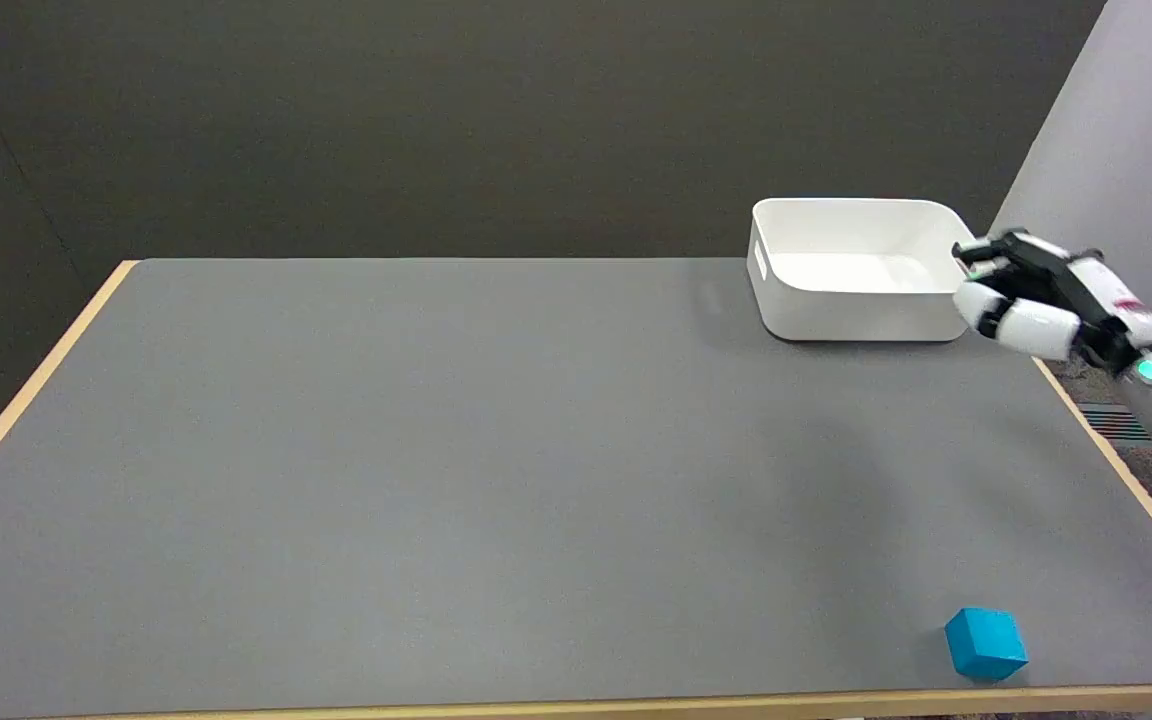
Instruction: Pick up blue wooden cube.
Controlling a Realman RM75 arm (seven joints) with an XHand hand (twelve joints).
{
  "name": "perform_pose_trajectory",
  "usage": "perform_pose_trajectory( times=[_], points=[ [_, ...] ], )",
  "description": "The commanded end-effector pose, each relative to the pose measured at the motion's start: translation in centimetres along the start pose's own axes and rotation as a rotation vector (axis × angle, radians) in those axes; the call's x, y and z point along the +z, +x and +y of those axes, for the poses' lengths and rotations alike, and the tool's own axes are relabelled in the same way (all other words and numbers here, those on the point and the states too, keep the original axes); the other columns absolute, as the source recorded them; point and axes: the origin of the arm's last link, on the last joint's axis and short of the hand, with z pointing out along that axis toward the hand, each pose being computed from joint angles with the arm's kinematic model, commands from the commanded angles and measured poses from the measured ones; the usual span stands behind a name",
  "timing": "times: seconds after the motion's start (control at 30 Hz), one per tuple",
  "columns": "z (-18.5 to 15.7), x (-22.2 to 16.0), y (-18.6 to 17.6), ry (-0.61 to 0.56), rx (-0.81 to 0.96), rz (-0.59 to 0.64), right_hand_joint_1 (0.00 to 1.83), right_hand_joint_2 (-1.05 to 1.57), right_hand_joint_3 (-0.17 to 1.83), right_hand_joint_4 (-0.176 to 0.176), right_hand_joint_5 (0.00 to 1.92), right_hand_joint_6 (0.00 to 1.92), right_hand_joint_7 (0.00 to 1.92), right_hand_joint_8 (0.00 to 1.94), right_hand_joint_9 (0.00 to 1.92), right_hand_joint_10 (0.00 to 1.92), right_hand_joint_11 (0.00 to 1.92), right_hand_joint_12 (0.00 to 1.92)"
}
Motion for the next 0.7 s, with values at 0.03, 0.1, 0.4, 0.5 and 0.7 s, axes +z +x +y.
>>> perform_pose_trajectory(
  times=[0.03, 0.1, 0.4, 0.5, 0.7],
  points=[
    [4.7, -11.5, 1.3, 0.204, 0.059, -0.151, 0.56, 0.59, 0.91, 0.089, 0.31, 0.57, 0.45, 0.47, 0.34, 0.87, 0.19, 1.35],
    [4.6, -12.1, 0.6, 0.247, 0.079, -0.147, 0.56, 0.59, 0.91, 0.083, 0.3, 0.55, 0.43, 0.45, 0.3, 0.83, 0.13, 1.27],
    [4.9, -15.7, -0.6, 0.369, 0.304, -0.032, 0.52, 0.58, 0.91, 0.081, 0.28, 0.53, 0.38, 0.42, 0.27, 0.74, 0.08, 1.18],
    [5.8, -16.5, -0.5, 0.352, 0.336, 0.016, 0.5, 0.58, 0.91, 0.088, 0.3, 0.56, 0.4, 0.43, 0.28, 0.75, 0.08, 1.18],
    [9.6, -19.3, -0.3, 0.264, 0.508, 0.146, 0.45, 0.57, 0.9, 0.096, 0.32, 0.6, 0.42, 0.44, 0.29, 0.76, 0.09, 1.18]
  ],
)
